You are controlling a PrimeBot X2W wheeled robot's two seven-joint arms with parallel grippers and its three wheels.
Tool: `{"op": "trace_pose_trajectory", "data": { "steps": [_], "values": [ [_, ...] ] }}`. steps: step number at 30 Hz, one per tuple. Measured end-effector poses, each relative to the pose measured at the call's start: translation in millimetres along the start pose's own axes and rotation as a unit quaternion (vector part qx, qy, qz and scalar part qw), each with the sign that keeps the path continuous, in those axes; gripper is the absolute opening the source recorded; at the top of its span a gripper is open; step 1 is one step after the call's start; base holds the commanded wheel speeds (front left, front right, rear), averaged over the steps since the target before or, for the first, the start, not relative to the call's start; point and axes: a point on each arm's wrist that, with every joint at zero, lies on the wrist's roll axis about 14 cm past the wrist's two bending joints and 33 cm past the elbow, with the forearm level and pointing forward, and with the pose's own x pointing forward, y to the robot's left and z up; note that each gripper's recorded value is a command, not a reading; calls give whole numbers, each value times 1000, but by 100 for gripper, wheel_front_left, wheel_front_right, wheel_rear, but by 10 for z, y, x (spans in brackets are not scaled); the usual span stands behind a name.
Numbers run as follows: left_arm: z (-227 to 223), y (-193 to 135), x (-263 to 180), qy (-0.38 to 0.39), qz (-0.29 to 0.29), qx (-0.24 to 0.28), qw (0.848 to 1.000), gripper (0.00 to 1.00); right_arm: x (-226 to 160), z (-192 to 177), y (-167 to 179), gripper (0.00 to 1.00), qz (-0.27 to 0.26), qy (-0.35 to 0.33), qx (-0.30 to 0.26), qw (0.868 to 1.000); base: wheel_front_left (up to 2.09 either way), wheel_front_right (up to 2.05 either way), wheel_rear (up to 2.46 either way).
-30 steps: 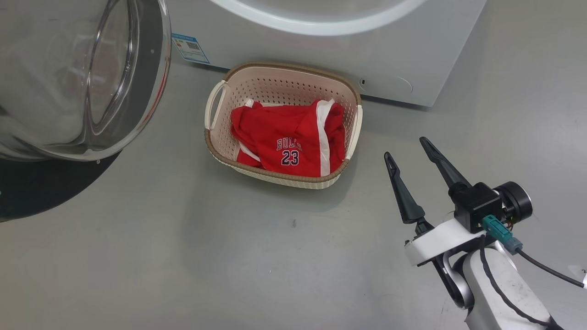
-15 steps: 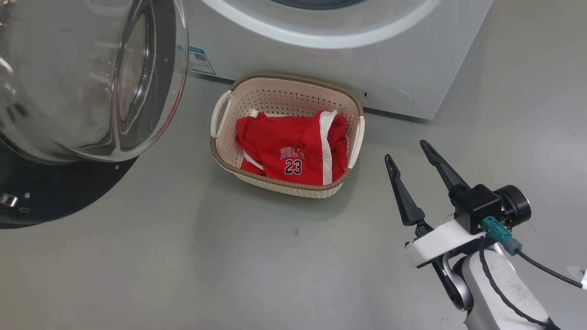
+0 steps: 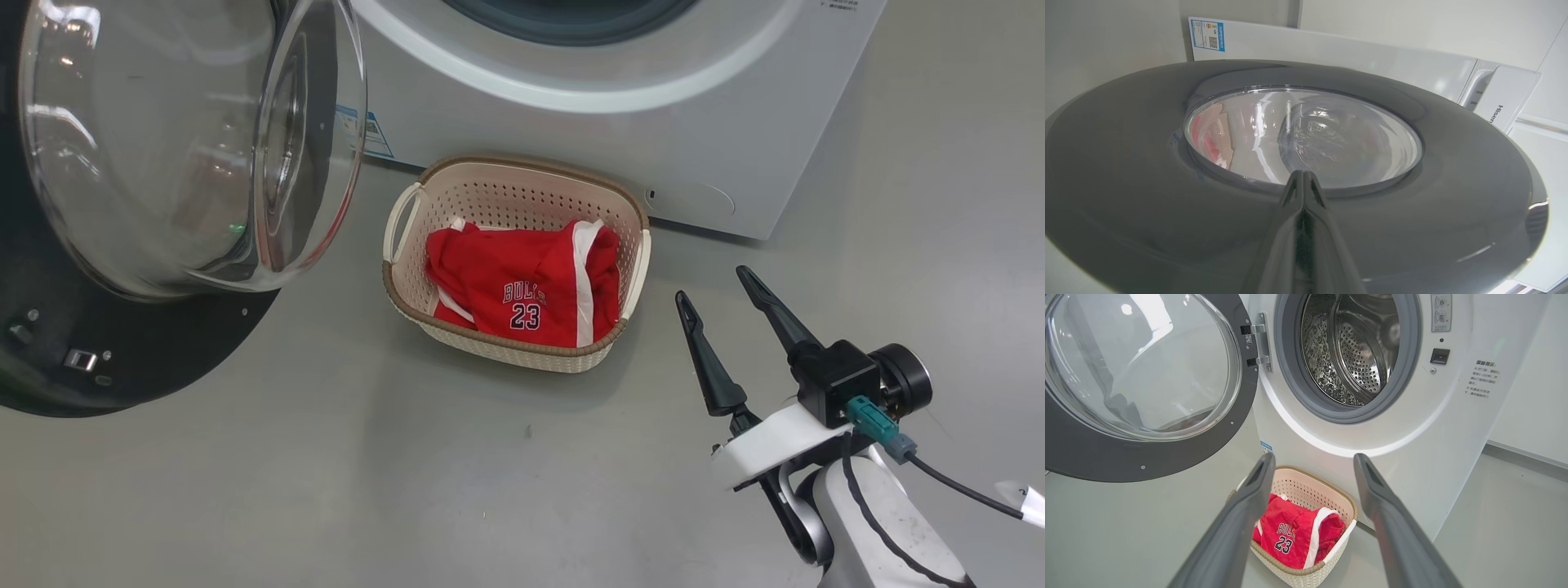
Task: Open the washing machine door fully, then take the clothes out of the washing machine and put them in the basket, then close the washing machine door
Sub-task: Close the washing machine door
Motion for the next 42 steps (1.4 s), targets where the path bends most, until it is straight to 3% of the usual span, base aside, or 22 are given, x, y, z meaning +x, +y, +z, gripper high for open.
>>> {"op": "trace_pose_trajectory", "data": {
  "steps": [20, 42],
  "values": [
    [-371, 21, 45, 77, -39, 6, 996, 0, -52, 40, 45, 100, 0, -4, -3, 1000, 0, 0, 0],
    [-963, 27, 221, 174, -95, -3, 980, 0, -67, 88, 50, 100, -7, -9, 0, 1000, 0, 0, 0]
  ]
}}
